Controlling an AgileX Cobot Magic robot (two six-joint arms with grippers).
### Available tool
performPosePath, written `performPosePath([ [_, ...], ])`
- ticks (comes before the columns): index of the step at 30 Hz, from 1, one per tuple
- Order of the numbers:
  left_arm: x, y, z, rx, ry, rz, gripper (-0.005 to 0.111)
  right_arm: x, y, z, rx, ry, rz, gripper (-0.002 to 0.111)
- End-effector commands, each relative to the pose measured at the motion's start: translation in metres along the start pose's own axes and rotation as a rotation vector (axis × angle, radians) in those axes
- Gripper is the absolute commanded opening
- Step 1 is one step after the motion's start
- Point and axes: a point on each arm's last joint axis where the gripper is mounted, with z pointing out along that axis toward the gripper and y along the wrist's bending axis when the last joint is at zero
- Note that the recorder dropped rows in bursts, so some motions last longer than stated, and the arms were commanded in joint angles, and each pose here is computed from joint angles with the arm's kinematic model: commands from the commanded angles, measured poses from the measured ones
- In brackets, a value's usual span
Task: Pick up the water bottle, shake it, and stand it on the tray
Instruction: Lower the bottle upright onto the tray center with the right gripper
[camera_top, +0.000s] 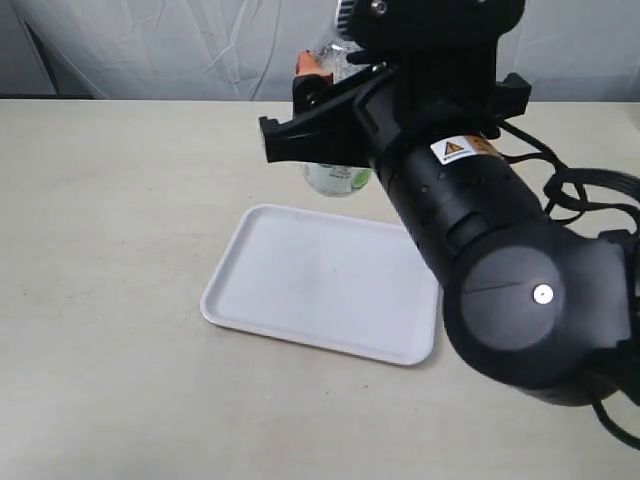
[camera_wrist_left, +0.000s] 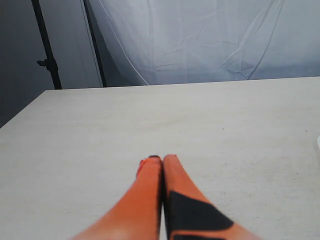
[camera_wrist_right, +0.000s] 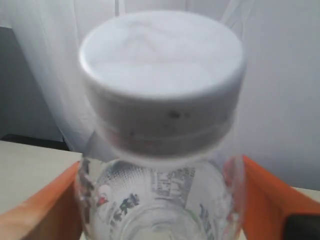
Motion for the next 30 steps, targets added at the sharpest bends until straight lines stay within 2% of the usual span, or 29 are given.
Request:
performPosePath([
  [1, 0.0, 0.0, 0.0, -0.001, -0.006, 0.0, 0.0, 0.017, 0.009, 0.006, -0.032, -0.022, -0.036, -0.001],
  [7, 0.0, 0.0, 0.0, -0.001, -0.006, 0.0, 0.0, 0.053, 0.023, 0.02, -0.026, -0.021, -0.103, -0.001],
  [14, 0.0, 0.0, 0.0, -0.001, -0.006, 0.0, 0.0, 0.088, 0.029, 0.029, 0.006, 0.041, -0.062, -0.001],
  [21, 0.0, 0.0, 0.0, -0.001, -0.006, 0.0, 0.0, 0.107, 0.028, 0.031, 0.055, 0.111, -0.05, -0.001],
  [25, 0.0, 0.0, 0.0, -0.001, -0.006, 0.0, 0.0, 0.113, 0.031, 0.03, 0.015, 0.178, -0.04, -0.001],
  [27, 0.0, 0.0, 0.0, -0.001, -0.006, 0.0, 0.0, 0.115, 0.034, 0.03, -0.016, 0.201, -0.046, 0.004],
  [30, 0.0, 0.0, 0.0, -0.001, -0.006, 0.0, 0.0, 0.115, 0.034, 0.03, -0.019, 0.205, -0.046, 0.028],
])
